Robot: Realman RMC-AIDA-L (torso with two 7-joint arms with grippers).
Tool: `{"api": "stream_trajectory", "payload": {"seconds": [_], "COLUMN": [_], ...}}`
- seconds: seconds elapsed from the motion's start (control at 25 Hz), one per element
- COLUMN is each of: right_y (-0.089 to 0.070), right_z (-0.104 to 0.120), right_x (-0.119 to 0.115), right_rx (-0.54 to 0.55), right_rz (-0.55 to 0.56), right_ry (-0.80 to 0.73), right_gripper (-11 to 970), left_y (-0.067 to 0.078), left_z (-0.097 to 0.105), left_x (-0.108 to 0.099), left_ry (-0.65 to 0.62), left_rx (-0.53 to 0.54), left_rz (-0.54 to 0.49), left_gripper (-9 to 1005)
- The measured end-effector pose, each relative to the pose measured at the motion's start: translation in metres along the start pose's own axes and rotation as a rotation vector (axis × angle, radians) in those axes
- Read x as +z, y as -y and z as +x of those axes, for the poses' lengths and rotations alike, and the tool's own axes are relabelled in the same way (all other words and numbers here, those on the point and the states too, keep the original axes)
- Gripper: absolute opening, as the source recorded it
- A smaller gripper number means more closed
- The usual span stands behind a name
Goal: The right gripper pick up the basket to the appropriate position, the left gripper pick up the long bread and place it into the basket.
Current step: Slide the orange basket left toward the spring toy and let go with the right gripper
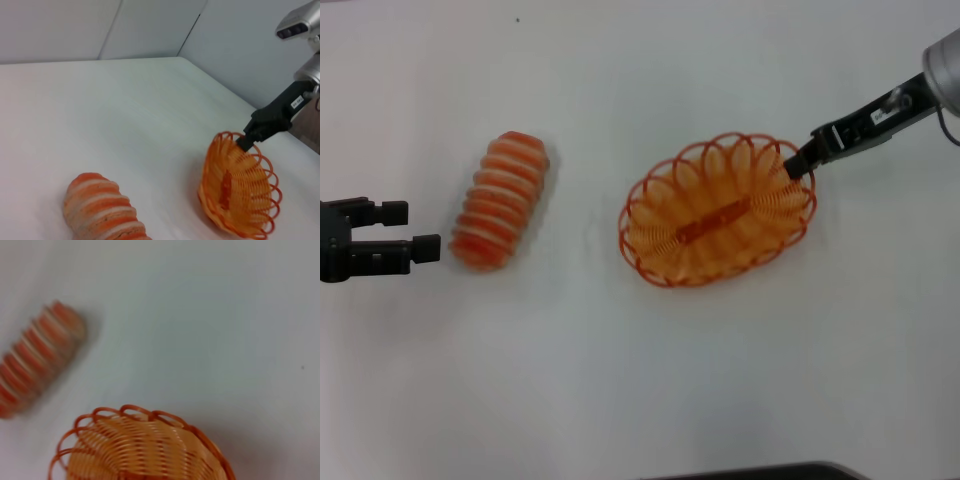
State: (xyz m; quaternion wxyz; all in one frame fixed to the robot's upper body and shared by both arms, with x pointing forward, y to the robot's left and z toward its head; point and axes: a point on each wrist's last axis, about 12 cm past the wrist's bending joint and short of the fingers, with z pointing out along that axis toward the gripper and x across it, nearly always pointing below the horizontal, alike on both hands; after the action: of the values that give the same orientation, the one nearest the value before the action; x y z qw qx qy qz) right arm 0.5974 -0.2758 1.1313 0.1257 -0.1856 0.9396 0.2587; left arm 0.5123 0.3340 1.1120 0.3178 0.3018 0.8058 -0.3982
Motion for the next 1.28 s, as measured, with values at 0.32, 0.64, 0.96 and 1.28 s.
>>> {"api": "stream_trajectory", "payload": {"seconds": [0.32, 0.64, 0.96, 1.28], "right_y": [0.022, 0.036, 0.033, 0.030], "right_z": [0.018, 0.037, 0.045, 0.046], "right_x": [-0.021, -0.007, 0.021, 0.027], "right_rx": [0.169, 0.298, 0.364, 0.376], "right_rz": [-0.095, -0.142, -0.188, -0.199], "right_ry": [0.150, 0.233, 0.263, 0.280], "right_gripper": [52, 53, 66, 248], "left_y": [-0.001, -0.004, -0.005, -0.007], "left_z": [-0.003, -0.016, -0.023, -0.024], "left_x": [-0.003, 0.000, 0.003, 0.003], "left_ry": [0.006, 0.001, 0.002, 0.003], "left_rx": [0.010, 0.040, 0.058, 0.063], "left_rz": [-0.011, -0.009, -0.014, -0.025], "left_gripper": [884, 885, 885, 885]}}
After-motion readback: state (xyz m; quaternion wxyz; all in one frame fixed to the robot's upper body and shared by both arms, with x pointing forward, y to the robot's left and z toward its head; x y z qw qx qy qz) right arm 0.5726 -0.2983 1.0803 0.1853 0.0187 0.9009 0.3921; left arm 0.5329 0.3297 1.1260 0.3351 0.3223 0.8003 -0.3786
